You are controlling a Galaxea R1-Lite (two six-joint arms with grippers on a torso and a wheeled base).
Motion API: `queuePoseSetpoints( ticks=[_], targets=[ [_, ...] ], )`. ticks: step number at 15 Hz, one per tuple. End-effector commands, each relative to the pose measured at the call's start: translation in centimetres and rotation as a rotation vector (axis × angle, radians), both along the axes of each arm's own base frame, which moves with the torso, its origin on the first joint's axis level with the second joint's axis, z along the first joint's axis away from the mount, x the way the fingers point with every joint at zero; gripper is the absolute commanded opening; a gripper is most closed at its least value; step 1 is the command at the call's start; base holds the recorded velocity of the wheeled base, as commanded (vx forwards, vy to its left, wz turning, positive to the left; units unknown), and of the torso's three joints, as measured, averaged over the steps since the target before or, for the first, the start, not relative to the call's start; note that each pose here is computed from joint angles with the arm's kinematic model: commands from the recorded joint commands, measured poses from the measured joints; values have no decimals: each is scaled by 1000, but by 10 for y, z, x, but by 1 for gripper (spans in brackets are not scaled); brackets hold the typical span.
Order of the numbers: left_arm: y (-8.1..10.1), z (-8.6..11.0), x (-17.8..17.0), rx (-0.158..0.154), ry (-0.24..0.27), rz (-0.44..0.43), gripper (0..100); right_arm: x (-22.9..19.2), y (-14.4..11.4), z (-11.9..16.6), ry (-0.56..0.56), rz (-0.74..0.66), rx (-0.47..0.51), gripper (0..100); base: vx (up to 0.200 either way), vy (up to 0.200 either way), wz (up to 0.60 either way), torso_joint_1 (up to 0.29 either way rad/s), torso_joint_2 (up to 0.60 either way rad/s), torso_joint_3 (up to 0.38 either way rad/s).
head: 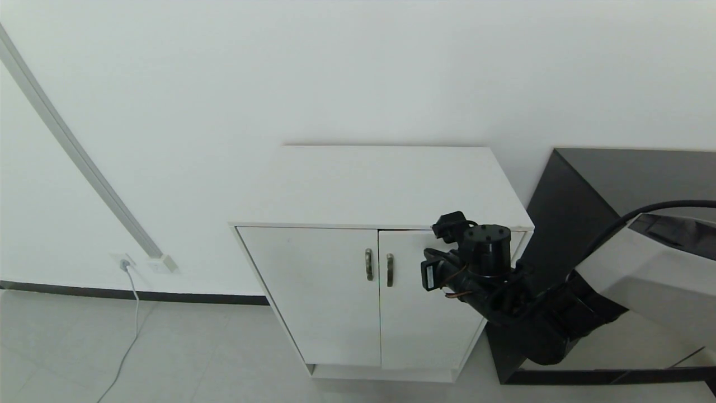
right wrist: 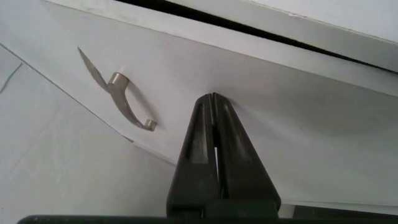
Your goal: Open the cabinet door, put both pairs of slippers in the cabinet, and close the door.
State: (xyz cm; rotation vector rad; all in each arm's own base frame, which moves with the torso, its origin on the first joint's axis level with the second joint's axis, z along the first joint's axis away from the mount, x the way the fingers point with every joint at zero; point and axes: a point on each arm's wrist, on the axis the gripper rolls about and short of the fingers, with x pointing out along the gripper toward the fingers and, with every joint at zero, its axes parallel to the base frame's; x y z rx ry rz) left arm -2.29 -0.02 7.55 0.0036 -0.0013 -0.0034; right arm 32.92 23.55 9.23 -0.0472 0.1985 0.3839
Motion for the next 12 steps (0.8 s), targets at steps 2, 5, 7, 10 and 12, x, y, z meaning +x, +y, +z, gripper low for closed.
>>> queuePoseSetpoints(
  ticks=[2,5,7,10,12],
  targets=[
    [0,0,0,-1,1,0,0,10,-5,-3,0,-25,4,0,0,0,0,0,0,0],
    [0,0,0,-1,1,0,0,14,-8,-1,-8,-36,9,0,0,0,0,0,0,0],
    [0,0,0,1,1,0,0,14,-9,-1,-8,-37,9,0,0,0,0,0,0,0],
    [0,0,0,1,1,-1,0,13,-9,0,-8,-36,9,0,0,0,0,0,0,0],
    [0,0,0,1,1,0,0,6,-12,12,-22,-33,19,0,0,0,0,0,0,0]
  ],
)
